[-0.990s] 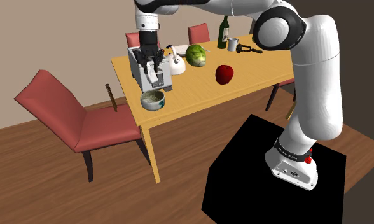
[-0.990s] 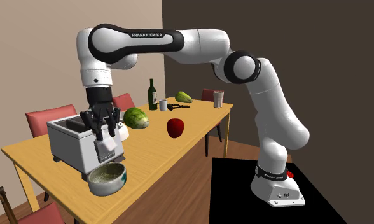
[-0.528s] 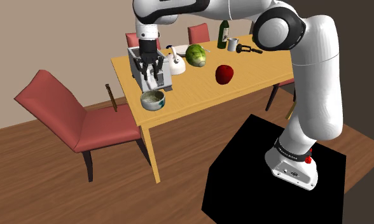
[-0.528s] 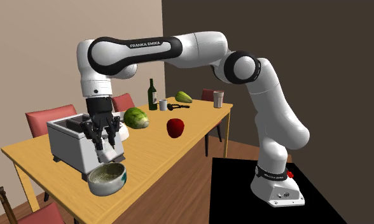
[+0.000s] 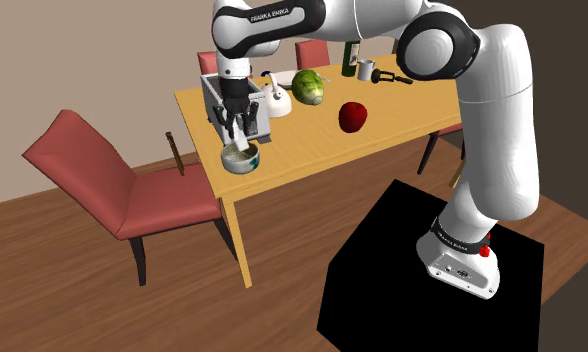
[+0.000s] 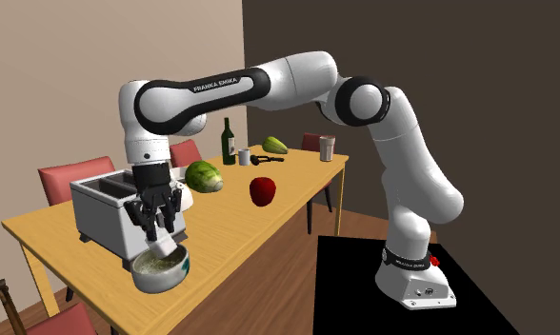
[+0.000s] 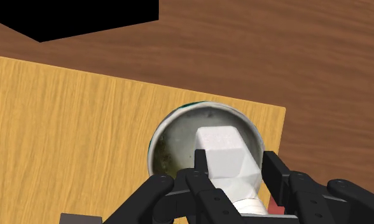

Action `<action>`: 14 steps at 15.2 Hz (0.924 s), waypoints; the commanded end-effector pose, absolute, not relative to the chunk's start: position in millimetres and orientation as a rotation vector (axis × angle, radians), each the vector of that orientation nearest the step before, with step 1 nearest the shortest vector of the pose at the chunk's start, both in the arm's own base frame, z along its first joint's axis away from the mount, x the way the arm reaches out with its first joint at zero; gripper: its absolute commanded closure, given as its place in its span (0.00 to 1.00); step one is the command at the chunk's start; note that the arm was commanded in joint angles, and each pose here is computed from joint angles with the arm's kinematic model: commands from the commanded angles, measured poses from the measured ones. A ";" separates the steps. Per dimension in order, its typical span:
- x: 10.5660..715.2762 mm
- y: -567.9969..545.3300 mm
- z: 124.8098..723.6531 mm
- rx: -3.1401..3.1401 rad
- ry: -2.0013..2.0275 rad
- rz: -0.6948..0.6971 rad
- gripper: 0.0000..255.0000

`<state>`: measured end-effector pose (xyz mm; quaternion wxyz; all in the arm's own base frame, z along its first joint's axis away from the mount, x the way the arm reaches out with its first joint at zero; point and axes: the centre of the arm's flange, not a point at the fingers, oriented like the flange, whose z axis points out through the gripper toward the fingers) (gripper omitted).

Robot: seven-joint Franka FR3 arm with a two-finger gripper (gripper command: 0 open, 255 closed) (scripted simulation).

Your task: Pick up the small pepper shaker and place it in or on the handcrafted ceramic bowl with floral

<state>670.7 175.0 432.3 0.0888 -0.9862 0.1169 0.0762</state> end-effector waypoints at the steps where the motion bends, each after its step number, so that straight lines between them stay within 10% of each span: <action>1: 670.1 174.8 422.0 -2.934 0.348 0.226 1.00; 9: 670.1 174.8 422.0 -2.934 0.348 0.227 1.00; 10: 670.1 174.8 422.0 -2.934 0.348 0.227 0.00; 14: 670.1 174.8 422.0 -2.934 0.348 0.227 0.00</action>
